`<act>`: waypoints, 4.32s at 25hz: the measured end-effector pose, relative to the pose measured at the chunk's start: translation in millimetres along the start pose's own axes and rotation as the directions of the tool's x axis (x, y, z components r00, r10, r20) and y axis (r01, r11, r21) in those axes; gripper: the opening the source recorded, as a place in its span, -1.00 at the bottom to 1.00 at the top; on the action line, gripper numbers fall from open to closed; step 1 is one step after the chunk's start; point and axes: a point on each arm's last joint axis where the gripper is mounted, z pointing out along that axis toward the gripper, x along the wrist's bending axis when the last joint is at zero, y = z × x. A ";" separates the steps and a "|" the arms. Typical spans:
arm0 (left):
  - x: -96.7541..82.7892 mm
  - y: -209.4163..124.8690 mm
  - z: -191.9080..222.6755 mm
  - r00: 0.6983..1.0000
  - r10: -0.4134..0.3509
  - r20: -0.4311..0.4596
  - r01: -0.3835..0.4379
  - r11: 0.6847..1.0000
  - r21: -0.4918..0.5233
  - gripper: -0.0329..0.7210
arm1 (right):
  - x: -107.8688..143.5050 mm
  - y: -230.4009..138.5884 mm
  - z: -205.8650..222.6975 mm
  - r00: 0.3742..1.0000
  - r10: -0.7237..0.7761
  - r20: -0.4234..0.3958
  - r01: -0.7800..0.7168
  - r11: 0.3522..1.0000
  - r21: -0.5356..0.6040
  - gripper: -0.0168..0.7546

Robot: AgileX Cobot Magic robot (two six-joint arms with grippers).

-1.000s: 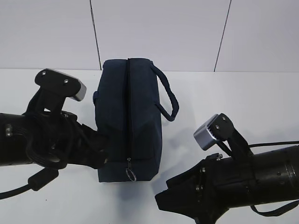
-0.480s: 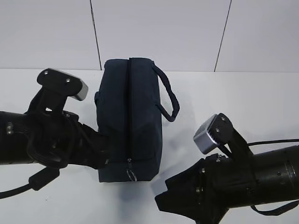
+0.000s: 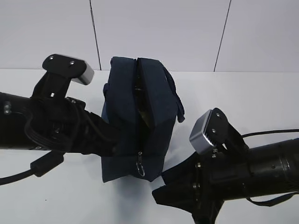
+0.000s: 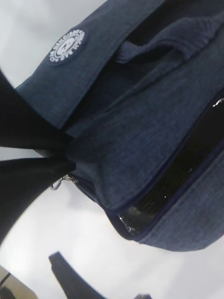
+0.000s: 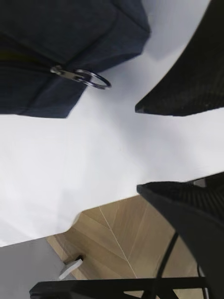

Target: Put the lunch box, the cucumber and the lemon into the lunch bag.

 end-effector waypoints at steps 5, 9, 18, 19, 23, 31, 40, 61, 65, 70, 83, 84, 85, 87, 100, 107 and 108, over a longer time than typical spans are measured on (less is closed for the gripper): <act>-0.8 0.9 -0.2 1.000 -0.011 0.006 0.011 1.000 0.001 -0.90 | -10.3 2.3 10.6 1.000 0.008 0.000 -0.008 1.000 0.012 0.01; -0.9 0.7 -0.2 1.000 -0.013 0.008 0.013 1.000 0.003 -0.90 | -20.6 -9.0 24.8 0.998 0.057 -0.005 -0.057 0.996 0.062 0.01; -0.9 0.7 -0.2 1.000 -0.013 0.008 0.013 1.000 0.003 -0.90 | -40.2 -0.4 43.5 0.995 0.096 0.007 -0.096 0.994 0.060 0.00; -0.9 0.7 -0.2 1.000 -0.013 0.008 0.013 1.000 0.003 -0.90 | -41.9 1.5 44.7 0.996 0.092 0.009 -0.092 0.994 0.057 0.00; -0.9 0.7 -0.2 1.000 -0.013 0.008 0.013 1.000 0.003 -0.90 | -48.1 6.1 47.2 0.996 0.083 0.037 -0.085 0.995 0.057 0.00; -1.5 0.5 -0.2 1.000 -0.015 0.013 0.015 1.000 0.009 -0.90 | -55.1 14.5 49.7 0.994 0.082 0.067 -0.086 0.995 0.046 0.00; -2.2 -0.6 -0.3 1.000 -0.015 0.021 0.015 1.000 0.021 -0.90 | -59.4 9.8 59.0 0.993 0.113 0.039 -0.115 0.992 0.053 0.00; -2.2 -0.6 -0.3 1.000 -0.015 0.021 0.015 1.000 0.021 -0.90 | -62.0 16.1 60.4 0.991 0.126 0.040 -0.128 0.991 0.036 -0.38; -2.2 -0.6 -0.3 1.000 -0.015 0.021 0.015 1.000 0.021 -0.90 | -62.3 15.9 60.4 0.991 0.130 0.043 -0.132 0.991 0.037 -0.63; -2.2 -0.6 -0.3 1.000 -0.015 0.021 0.015 1.000 0.021 -0.90 | -62.4 15.9 60.4 0.990 0.132 0.045 -0.134 0.990 0.038 -0.71; -2.2 -0.6 -0.3 1.000 -0.015 0.021 0.015 1.000 0.021 -0.90 | -61.7 14.8 60.4 0.991 0.130 0.039 -0.131 0.990 0.050 -0.72; -2.2 -0.6 -0.3 1.000 -0.015 0.021 0.015 1.000 0.021 -0.90 | -61.7 14.8 60.4 0.991 0.130 0.039 -0.131 0.990 0.050 -0.72; -2.2 -0.6 -0.3 1.000 -0.015 0.021 0.015 1.000 0.021 -0.90 | -61.7 14.8 60.4 0.991 0.130 0.039 -0.132 0.990 0.050 -0.72; -2.2 -0.6 -0.3 1.000 -0.015 0.021 0.015 1.000 0.021 -0.90 | -61.6 14.7 60.4 0.991 0.131 0.038 -0.132 0.990 0.051 -0.72; -2.2 -0.6 -0.3 1.000 -0.015 0.021 0.015 1.000 0.021 -0.90 | -61.8 6.1 67.5 0.984 0.179 -0.003 -0.179 0.982 0.062 -0.71; -2.2 -0.6 -0.3 1.000 -0.015 0.021 0.015 1.000 0.021 -0.90 | -62.3 6.9 67.5 0.981 0.194 0.002 -0.194 0.980 0.053 -0.71; -2.2 -0.6 -0.3 1.000 -0.015 0.021 0.015 1.000 0.021 -0.90 | -62.6 6.6 67.5 0.981 0.194 0.006 -0.194 0.980 0.055 -0.71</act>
